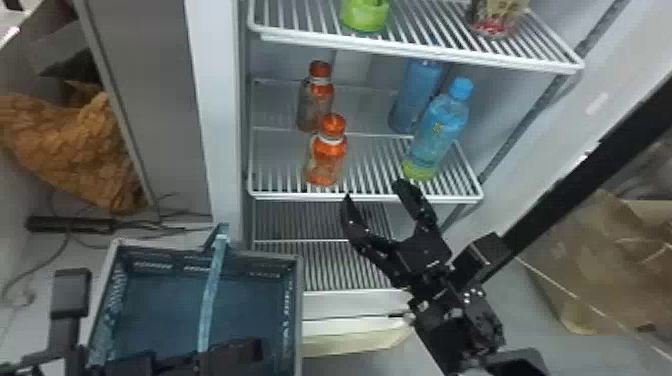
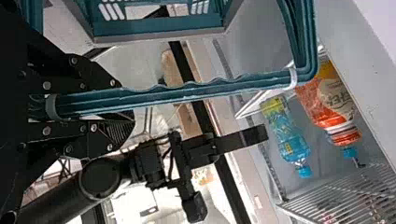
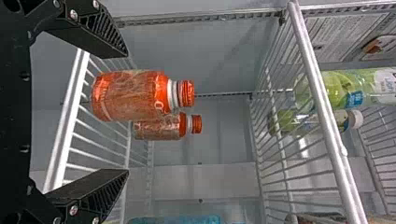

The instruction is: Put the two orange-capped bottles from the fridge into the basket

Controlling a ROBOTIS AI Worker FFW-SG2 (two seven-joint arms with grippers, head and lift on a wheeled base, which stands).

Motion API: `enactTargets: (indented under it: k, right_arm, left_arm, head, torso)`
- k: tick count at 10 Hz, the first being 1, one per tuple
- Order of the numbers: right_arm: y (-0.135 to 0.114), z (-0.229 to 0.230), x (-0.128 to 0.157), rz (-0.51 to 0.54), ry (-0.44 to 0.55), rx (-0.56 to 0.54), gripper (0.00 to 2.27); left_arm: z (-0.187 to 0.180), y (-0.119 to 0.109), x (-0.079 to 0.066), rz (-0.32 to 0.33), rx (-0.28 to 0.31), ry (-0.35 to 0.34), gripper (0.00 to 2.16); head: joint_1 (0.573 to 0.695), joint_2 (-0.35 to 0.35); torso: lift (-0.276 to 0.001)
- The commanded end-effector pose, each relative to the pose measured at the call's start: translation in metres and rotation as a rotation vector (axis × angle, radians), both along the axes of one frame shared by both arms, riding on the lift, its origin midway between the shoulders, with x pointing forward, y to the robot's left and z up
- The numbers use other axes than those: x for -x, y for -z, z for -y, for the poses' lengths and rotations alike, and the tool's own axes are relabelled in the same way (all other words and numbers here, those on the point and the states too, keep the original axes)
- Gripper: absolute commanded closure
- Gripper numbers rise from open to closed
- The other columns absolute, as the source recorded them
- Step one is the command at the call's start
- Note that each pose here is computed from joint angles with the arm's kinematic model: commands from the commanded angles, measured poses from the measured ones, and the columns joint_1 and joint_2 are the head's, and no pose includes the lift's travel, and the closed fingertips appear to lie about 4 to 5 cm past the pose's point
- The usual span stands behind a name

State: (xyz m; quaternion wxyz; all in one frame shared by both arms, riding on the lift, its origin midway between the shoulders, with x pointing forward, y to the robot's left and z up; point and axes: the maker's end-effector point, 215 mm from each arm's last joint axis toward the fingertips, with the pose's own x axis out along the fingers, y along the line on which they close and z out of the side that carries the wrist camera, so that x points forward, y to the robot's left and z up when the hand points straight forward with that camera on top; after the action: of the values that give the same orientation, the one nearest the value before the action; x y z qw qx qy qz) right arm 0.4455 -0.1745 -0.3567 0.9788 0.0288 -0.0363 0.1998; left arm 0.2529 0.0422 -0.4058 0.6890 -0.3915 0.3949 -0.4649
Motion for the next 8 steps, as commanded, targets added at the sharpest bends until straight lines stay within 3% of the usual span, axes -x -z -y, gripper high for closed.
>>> enactTargets:
  k: [1, 3, 8]
  right_arm:
    - [0.0, -0.005, -0.008, 0.008, -0.009, 0.001, 0.15]
    - [-0.001, -0.009, -0.02, 0.021, -0.014, 0.0, 0.15]
    - [-0.012, -0.035, -0.056, 0.058, -0.053, -0.012, 0.15]
  left_arm:
    - [0.006, -0.001, 0.012, -0.026, 0.026, 0.002, 1.17]
    - [0.01, -0.002, 0.018, -0.037, 0.039, 0.01, 1.17]
    - [0.01, -0.001, 0.018, -0.037, 0.037, 0.01, 1.17]
  head:
    - [0.695, -0.218]
    - [0.695, -0.219]
    - [0.695, -0.19]
  torso:
    - [-0.235]
    - [-0.235]
    - [-0.235]
